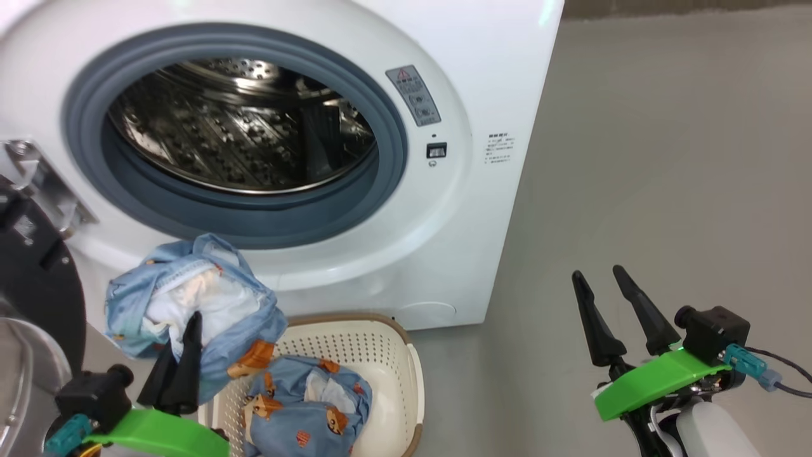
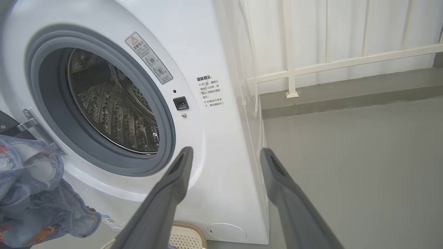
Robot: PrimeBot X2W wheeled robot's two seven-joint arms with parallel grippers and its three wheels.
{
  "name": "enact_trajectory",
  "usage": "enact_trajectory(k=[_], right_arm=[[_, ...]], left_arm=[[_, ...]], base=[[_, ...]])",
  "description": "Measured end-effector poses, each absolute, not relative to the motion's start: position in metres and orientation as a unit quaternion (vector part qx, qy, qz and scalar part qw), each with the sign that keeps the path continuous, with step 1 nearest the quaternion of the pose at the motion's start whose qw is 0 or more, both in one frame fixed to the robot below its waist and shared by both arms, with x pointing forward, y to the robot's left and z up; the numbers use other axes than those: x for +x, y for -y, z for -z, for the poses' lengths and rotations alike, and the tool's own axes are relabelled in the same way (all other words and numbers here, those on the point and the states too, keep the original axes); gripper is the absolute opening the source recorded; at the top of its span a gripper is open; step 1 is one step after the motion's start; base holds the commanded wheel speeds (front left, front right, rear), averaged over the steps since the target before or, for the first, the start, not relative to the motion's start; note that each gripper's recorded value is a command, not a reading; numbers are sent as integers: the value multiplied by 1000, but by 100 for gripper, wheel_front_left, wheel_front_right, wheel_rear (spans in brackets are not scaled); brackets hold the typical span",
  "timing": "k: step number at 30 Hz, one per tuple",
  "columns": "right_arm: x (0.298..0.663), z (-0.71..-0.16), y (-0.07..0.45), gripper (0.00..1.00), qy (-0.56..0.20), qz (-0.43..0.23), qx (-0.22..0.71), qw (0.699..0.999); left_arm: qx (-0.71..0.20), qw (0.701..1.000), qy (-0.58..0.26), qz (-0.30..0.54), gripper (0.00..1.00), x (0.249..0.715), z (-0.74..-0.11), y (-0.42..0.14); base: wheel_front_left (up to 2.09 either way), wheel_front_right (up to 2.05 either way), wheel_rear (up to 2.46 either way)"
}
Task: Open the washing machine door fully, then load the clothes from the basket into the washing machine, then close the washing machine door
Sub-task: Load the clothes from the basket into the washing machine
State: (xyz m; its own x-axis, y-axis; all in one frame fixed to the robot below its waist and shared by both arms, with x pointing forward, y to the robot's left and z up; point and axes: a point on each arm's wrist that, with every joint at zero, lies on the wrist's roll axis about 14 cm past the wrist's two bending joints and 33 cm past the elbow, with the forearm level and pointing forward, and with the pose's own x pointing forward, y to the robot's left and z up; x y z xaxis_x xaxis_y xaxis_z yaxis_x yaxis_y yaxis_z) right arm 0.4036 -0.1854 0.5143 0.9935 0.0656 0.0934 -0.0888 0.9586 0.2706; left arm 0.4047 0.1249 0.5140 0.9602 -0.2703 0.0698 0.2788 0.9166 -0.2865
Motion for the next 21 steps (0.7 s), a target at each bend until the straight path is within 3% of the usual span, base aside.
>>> enact_trajectory(k=[21], right_arm=[[400, -518, 181, 100, 43, -54, 136, 988]], left_arm=[[-157, 977, 44, 138, 0, 401, -527, -122]], base=[[0, 0, 0]])
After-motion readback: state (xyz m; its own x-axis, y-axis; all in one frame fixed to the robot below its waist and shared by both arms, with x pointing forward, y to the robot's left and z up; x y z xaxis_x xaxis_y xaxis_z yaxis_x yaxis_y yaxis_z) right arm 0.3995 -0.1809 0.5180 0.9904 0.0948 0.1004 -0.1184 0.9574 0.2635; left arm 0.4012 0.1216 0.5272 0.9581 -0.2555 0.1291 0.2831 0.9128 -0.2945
